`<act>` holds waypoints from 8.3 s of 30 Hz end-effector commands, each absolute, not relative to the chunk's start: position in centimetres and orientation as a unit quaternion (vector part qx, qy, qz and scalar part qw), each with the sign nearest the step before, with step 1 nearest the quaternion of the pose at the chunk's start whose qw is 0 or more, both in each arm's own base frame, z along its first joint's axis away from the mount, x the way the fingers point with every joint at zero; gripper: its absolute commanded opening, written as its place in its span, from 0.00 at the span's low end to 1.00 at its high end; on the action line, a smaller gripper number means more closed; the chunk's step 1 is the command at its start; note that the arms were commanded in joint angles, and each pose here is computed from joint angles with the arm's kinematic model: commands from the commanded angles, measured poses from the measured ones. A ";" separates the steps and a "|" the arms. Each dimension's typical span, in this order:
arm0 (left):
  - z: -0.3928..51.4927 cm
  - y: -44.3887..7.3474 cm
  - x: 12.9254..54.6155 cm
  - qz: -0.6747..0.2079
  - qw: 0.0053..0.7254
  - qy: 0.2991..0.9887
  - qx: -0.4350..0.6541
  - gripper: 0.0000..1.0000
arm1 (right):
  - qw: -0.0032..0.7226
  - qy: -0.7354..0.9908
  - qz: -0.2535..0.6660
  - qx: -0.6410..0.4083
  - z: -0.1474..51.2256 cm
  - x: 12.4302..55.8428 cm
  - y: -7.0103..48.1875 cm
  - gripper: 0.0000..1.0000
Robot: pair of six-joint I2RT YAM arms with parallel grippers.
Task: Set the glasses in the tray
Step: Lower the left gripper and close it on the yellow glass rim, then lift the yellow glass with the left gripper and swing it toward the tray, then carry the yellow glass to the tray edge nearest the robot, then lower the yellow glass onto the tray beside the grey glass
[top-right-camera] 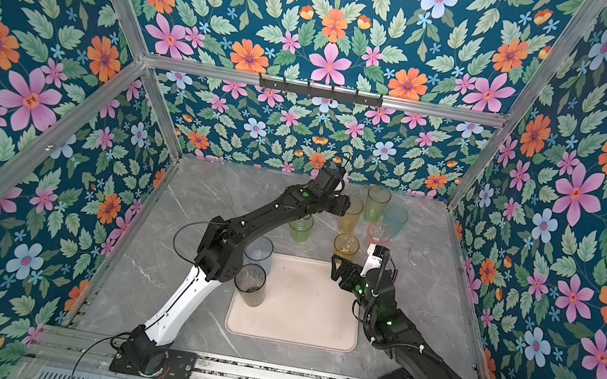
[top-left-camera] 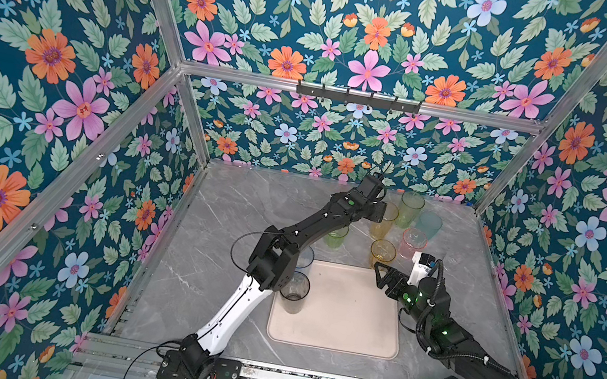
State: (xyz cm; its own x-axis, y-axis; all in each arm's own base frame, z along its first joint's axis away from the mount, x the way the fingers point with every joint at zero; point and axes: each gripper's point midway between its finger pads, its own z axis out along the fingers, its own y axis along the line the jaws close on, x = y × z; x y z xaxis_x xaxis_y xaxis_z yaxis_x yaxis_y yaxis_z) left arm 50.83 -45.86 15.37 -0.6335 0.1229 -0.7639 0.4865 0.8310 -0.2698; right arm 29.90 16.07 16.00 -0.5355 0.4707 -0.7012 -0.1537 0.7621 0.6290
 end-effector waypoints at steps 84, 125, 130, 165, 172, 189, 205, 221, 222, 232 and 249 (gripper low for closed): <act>22.6 -38.5 46.6 -0.159 0.372 0.898 0.173 0.00 | 0.489 0.793 0.347 0.108 17.1 29.8 15.8 0.91; 33.3 -26.0 26.1 -0.099 0.314 0.928 0.173 0.00 | 0.489 0.792 0.351 0.103 17.0 29.9 16.1 0.91; 32.7 -26.7 23.5 -0.103 0.310 0.927 0.184 0.00 | 0.490 0.791 0.352 0.103 17.1 29.9 16.1 0.91; 25.0 -24.2 8.7 -0.080 0.217 0.950 0.211 0.00 | 0.470 0.807 0.342 0.103 16.4 30.9 16.8 0.91; 22.6 -22.7 8.0 -0.074 0.202 0.957 0.194 0.00 | 0.469 0.808 0.341 0.103 16.4 30.9 16.8 0.92; 19.0 -19.5 8.6 -0.028 0.211 0.965 0.153 0.00 | 0.471 0.806 0.343 0.104 16.5 30.8 16.7 0.92; 15.5 -17.3 10.3 0.004 0.187 0.973 0.132 0.00 | 0.471 0.806 0.342 0.106 16.4 30.8 16.7 0.92; 14.6 -17.2 12.0 -0.012 0.184 0.976 0.120 0.00 | 0.470 0.807 0.341 0.106 16.4 30.8 16.6 0.92; 14.5 -17.2 12.1 -0.012 0.184 0.976 0.119 0.00 | 0.470 0.807 0.341 0.106 16.4 30.8 16.7 0.92; 13.7 -17.4 12.6 -0.014 0.177 0.977 0.119 0.00 | 0.471 0.807 0.341 0.107 16.4 30.7 16.6 0.92; 12.5 -17.4 12.5 -0.018 0.161 0.980 0.119 0.00 | 0.470 0.807 0.341 0.108 16.3 30.7 16.6 0.92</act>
